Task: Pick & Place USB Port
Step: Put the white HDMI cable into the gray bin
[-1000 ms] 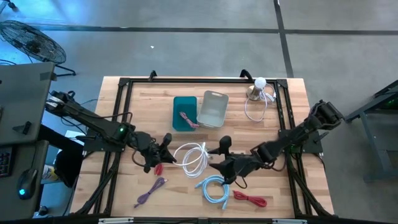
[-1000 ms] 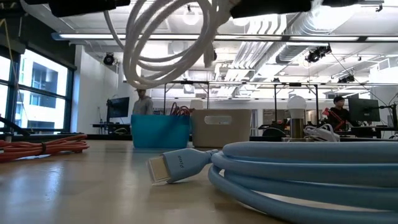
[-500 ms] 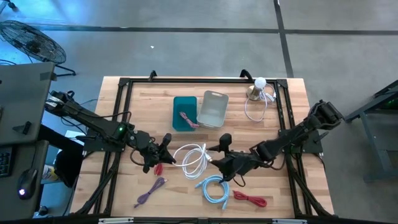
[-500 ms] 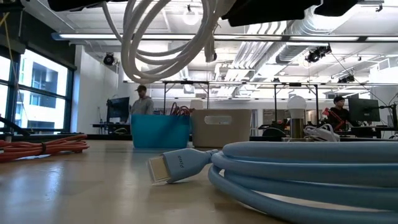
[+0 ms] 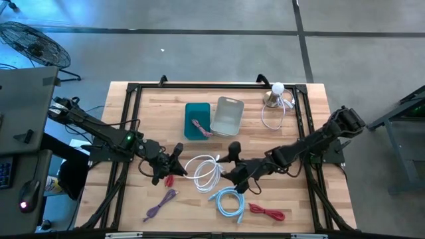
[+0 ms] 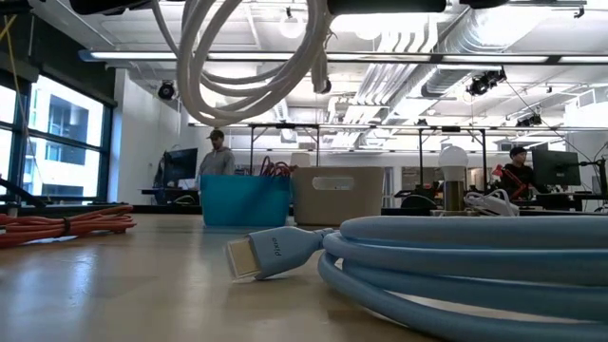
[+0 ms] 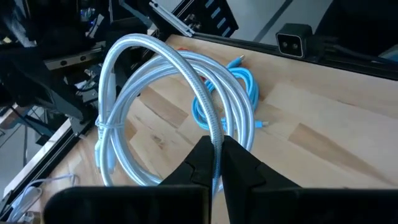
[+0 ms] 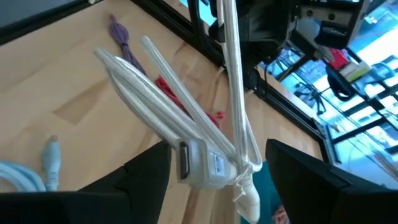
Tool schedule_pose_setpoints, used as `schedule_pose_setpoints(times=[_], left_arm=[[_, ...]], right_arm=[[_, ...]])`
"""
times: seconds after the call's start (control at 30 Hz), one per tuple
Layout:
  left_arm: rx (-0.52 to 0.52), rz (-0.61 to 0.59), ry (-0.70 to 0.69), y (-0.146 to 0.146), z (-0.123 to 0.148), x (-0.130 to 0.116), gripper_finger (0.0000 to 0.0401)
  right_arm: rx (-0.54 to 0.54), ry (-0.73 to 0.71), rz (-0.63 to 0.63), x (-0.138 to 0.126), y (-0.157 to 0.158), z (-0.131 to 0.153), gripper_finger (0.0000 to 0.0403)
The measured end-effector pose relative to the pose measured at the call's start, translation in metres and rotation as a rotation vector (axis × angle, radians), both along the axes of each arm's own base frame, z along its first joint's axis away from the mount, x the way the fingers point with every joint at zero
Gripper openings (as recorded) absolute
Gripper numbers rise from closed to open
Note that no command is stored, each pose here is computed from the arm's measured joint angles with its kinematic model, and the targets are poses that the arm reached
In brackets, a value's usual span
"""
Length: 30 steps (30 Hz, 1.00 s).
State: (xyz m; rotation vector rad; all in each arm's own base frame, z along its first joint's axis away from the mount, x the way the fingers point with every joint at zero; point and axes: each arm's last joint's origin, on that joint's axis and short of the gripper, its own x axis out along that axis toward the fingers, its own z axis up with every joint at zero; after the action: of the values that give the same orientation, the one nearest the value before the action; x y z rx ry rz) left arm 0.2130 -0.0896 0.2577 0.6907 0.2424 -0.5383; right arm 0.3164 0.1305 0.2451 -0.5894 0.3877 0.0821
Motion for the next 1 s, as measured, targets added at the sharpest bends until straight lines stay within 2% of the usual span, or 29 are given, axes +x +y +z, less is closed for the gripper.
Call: schedule_pose_setpoints(times=[0.3,0.4,0.5,0.63,0.77,1.0], left_arm=[[0.008,0.0,-0.004,0.0,0.0,0.0,0.0008],[0.008,0.0,-0.003,0.0,0.0,0.0,0.0008],[0.008,0.0,-0.002,0.0,0.0,0.0,0.0008],[0.009,0.0,0.0,0.0,0.0,0.0,0.0008],[0.019,0.027,-0.004,0.001,0.0,0.0,0.0019],[0.005,0.097,-0.015,0.002,0.001,0.001,0.0079]], right_arm=[[0.044,0.006,0.052,0.016,-0.008,-0.014,0.0253],[0.045,-0.014,0.051,0.019,-0.009,-0.015,0.0233],[0.043,-0.028,0.037,0.02,-0.009,-0.014,0.0173],[0.043,-0.028,0.051,0.02,-0.01,-0.014,0.0046],[0.055,-0.031,0.007,0.02,-0.012,-0.014,0.0047],[0.056,-0.025,-0.034,0.019,-0.012,-0.014,0.0047]])
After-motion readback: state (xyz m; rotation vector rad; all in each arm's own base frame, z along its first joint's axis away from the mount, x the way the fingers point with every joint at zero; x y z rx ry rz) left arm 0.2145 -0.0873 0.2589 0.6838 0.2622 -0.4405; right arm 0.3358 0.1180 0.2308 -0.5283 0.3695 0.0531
